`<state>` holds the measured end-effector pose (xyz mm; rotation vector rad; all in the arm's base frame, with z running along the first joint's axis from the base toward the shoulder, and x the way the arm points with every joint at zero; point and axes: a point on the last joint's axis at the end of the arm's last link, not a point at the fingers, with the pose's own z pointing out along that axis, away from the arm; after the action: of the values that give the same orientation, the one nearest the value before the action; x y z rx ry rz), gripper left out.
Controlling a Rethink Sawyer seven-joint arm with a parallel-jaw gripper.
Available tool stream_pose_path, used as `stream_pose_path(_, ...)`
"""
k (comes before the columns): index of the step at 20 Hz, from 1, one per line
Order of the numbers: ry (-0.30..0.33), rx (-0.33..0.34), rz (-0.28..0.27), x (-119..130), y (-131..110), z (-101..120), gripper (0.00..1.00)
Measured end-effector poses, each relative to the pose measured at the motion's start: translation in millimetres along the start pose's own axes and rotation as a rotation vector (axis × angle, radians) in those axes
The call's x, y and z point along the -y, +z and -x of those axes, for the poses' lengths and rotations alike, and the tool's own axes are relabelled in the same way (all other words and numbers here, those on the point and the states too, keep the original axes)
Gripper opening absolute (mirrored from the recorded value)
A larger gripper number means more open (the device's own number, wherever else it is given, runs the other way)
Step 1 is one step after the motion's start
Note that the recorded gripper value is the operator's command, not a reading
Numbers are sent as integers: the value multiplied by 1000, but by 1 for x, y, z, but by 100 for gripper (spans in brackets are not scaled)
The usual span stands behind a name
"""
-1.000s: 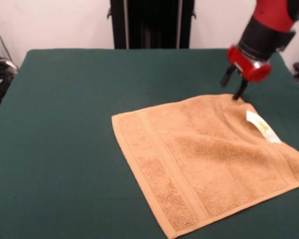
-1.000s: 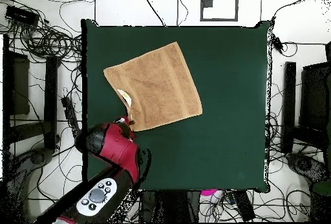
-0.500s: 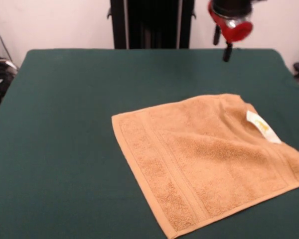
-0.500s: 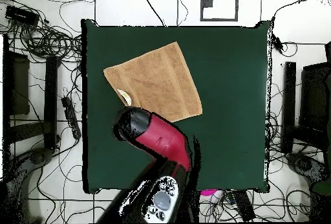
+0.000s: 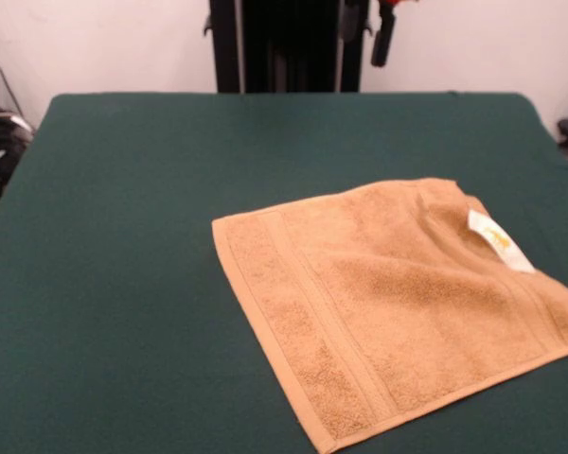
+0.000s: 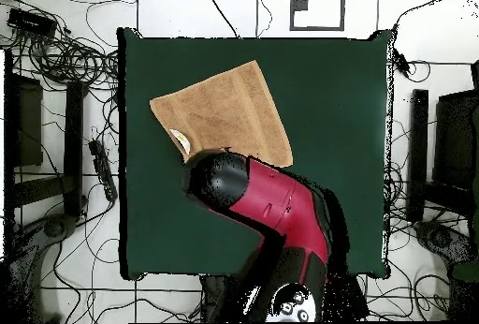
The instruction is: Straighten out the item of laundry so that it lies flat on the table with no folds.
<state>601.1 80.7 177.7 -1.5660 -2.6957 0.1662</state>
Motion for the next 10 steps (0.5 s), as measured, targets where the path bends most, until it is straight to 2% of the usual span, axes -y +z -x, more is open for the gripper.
stream_pose_path(2, -45, 67, 34, -11, -12, 4, 100)
stream_pose_path(5, -88, 132, 69, -24, -21, 9, 100)
stream_pose_path(8, -143, 222, 119, -48, -30, 21, 100)
stream_pose_path(10, -165, 254, 132, -58, -32, 26, 100)
